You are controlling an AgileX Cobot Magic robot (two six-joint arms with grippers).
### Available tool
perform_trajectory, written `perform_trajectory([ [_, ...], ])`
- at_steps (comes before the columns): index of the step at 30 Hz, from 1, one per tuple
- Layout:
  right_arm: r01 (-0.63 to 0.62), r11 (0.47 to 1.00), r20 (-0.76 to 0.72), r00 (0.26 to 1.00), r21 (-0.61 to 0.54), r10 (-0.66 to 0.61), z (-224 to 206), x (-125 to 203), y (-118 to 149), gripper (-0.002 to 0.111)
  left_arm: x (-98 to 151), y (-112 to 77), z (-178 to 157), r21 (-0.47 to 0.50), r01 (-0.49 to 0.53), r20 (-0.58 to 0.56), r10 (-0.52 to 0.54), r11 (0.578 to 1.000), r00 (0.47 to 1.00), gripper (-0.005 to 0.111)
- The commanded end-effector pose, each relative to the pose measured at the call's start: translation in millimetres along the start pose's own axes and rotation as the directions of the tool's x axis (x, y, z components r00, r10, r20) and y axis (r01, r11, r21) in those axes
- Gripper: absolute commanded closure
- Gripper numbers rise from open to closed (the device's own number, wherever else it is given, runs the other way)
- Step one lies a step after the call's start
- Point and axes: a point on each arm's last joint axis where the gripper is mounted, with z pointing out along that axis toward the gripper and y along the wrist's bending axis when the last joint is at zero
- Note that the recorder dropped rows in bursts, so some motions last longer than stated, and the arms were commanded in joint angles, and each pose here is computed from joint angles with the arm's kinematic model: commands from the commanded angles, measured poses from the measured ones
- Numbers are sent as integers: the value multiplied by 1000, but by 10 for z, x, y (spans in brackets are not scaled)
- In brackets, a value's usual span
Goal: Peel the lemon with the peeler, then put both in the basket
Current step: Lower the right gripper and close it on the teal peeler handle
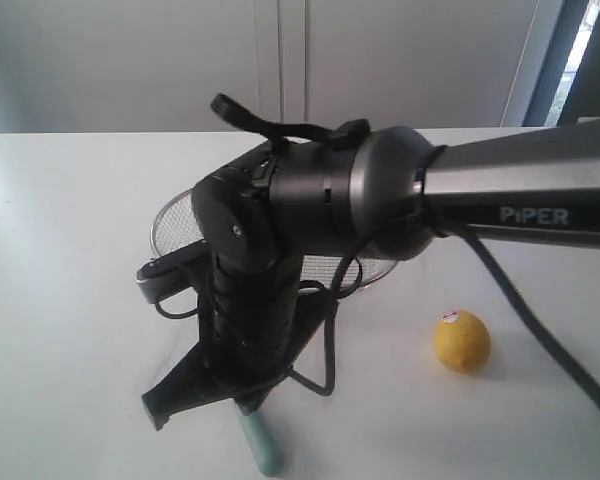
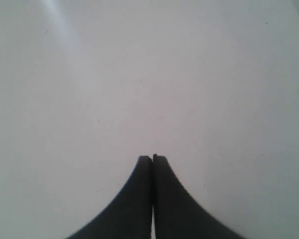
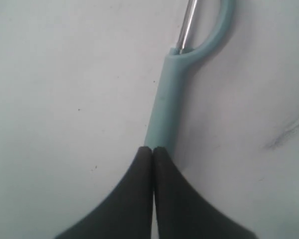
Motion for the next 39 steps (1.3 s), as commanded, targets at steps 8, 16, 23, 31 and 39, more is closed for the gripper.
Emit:
perform_trajectory([
  [8, -26, 997, -14, 1000, 79, 27, 119, -42, 1, 108, 41, -4, 11, -1, 7, -21, -7, 1000, 1000, 107],
  [16, -26, 997, 27, 999, 67, 25, 130, -74, 9, 83, 41, -4, 11, -1, 7, -21, -7, 1000, 1000, 107],
  [23, -25, 998, 37, 999, 65, 23, 132, -83, 10, 64, 41, -4, 11, -1, 7, -21, -7, 1000, 1000, 107],
  [31, -30, 996, -34, 999, 88, 33, 383, -69, -6, 64, 41, -4, 11, -1, 7, -21, -7, 1000, 1000, 107],
  [39, -26, 995, -57, 998, 98, 32, 494, -66, -15, 64, 41, -4, 11, -1, 7, -21, -7, 1000, 1000, 107],
])
